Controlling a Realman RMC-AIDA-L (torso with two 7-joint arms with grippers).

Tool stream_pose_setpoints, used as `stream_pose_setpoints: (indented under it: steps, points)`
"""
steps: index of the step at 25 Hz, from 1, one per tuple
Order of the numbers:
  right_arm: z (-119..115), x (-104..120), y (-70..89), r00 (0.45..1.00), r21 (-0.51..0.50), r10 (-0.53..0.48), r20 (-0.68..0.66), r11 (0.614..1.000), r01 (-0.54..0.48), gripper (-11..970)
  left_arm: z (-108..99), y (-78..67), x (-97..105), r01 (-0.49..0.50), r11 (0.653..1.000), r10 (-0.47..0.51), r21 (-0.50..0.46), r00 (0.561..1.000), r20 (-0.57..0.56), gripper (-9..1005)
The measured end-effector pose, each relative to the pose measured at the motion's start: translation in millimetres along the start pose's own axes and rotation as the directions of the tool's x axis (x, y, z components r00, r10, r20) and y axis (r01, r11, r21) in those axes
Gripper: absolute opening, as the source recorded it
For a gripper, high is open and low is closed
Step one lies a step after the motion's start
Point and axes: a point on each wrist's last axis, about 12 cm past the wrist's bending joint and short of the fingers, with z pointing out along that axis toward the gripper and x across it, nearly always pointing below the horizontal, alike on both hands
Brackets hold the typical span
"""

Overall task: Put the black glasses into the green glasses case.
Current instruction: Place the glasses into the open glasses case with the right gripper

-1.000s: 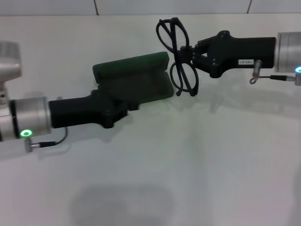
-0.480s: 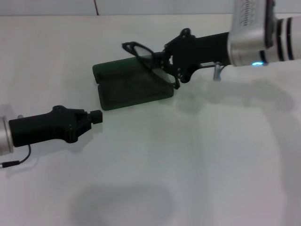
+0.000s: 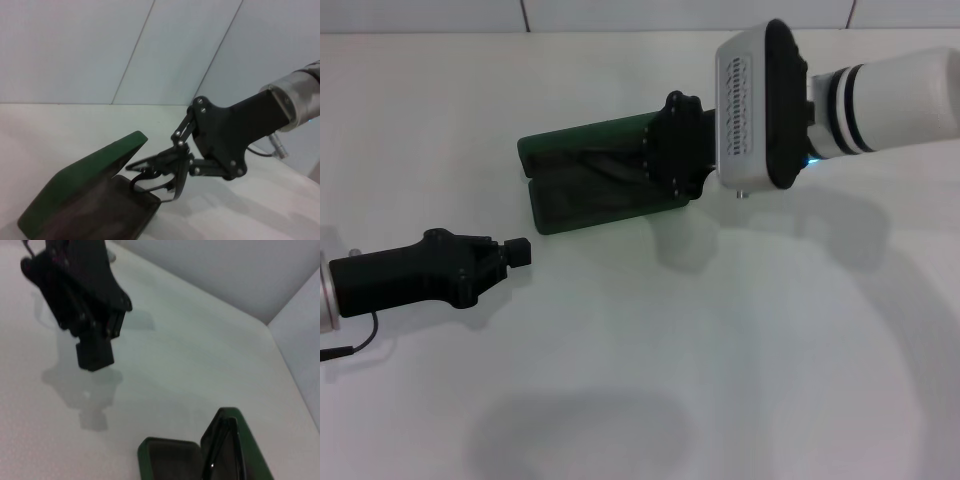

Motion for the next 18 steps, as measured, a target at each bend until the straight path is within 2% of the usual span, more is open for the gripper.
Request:
stream_pose_setpoints:
  steps: [18]
  points:
    - [6.3,-4.5,1.7,0.999,0.04,-0.045,-0.028,0.998,0.046,218,2.5,-2.7,-0.7,-0.001,1.0,0.001,0.027,1.0,-0.002,79]
